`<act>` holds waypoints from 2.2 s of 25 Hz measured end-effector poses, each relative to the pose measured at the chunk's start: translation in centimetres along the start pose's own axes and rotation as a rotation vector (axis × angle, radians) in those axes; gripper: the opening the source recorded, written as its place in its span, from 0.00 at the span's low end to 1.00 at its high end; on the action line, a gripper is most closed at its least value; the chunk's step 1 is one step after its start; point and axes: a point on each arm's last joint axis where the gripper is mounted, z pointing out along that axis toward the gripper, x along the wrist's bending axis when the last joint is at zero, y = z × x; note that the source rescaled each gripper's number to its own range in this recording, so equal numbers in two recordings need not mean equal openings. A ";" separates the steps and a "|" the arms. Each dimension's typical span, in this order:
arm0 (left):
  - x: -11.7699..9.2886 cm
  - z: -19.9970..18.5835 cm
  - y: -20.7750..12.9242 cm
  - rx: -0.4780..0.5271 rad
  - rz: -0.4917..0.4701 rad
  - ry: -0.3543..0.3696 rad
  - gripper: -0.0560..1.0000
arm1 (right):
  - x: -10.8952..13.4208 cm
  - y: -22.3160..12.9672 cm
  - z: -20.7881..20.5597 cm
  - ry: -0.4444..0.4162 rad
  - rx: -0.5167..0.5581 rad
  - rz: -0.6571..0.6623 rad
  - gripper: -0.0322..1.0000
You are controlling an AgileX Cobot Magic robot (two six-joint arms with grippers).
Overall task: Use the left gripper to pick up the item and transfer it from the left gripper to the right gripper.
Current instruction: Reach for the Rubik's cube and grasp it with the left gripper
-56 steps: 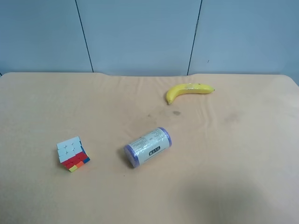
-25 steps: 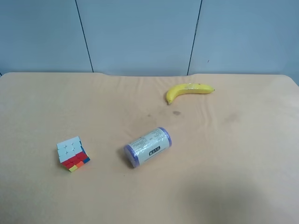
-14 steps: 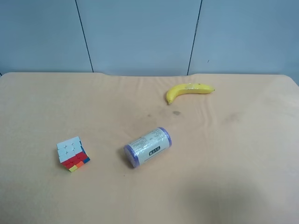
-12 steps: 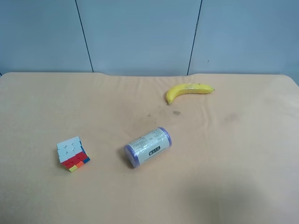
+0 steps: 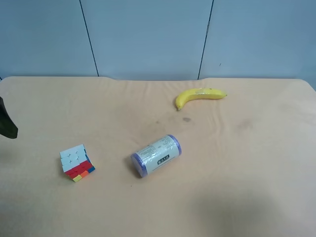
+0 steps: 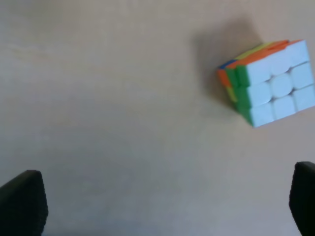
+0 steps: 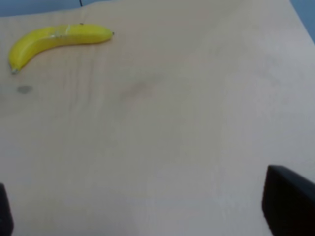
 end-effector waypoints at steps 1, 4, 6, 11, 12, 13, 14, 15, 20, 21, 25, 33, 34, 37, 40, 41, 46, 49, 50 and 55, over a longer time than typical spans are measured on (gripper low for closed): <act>-0.2 0.4 0.2 0.011 -0.008 -0.006 0.99 | 0.0 0.0 0.0 0.000 0.000 0.000 1.00; -1.3 1.6 0.5 0.030 -0.011 -0.015 0.99 | 0.0 0.0 0.0 0.000 0.000 0.000 1.00; -2.3 2.3 0.5 0.040 -0.012 -0.014 0.99 | 0.0 0.0 0.0 0.000 0.000 0.000 1.00; -5.3 4.3 -0.1 0.059 -0.021 0.004 0.99 | 0.0 0.0 0.0 0.000 0.000 0.000 1.00; -5.8 4.6 -0.2 0.058 -0.019 0.012 0.99 | 0.0 0.0 0.0 0.000 0.000 0.000 1.00; -6.4 5.2 -0.3 0.061 -0.016 0.018 0.99 | 0.0 0.0 0.0 0.000 0.000 0.000 1.00; -6.9 5.6 -0.5 0.063 -0.020 0.021 0.99 | 0.0 0.0 0.0 0.000 0.000 0.000 1.00; -7.4 6.1 -0.6 0.070 -0.029 0.024 0.99 | 0.0 0.0 0.0 0.000 0.000 0.000 1.00; -9.3 8.8 -1.1 0.100 -0.079 0.026 0.99 | 0.0 0.0 0.0 0.000 0.000 0.000 1.00; -9.5 9.3 -1.1 0.101 -0.094 0.025 0.99 | 0.0 0.0 0.0 0.000 0.000 0.000 1.00; -10.1 11.3 -1.0 0.110 -0.133 0.021 0.99 | 0.0 0.0 0.0 0.000 0.000 0.000 1.00; -10.4 14.4 -1.2 0.138 -0.202 0.048 0.99 | 0.0 0.0 0.0 0.000 0.000 0.000 1.00; -10.4 14.7 -1.2 0.139 -0.205 0.049 0.99 | 0.0 0.0 0.0 0.000 0.000 0.000 1.00; -10.4 15.8 -1.3 0.151 -0.214 0.061 0.99 | 0.0 0.0 0.0 0.000 0.000 0.000 1.00; -10.3 16.6 -1.5 0.169 -0.216 0.081 0.99 | 0.0 0.0 0.0 0.000 0.000 0.000 1.00; -10.3 16.8 -1.6 0.174 -0.216 0.086 0.99 | 0.0 0.0 0.0 0.000 0.000 0.000 1.00; -10.3 17.1 -1.6 0.168 -0.206 0.085 0.72 | 0.0 0.0 0.0 0.000 0.000 0.000 1.00; -10.3 17.1 -1.5 0.162 -0.203 0.081 0.39 | 0.0 0.0 0.0 0.000 0.000 0.000 1.00; -10.4 17.1 -1.5 0.160 -0.202 0.079 0.27 | 0.0 0.0 0.0 0.000 0.000 0.000 1.00; -10.4 17.1 -1.4 0.152 -0.202 0.070 0.06 | 0.0 0.0 0.0 0.000 0.000 0.000 1.00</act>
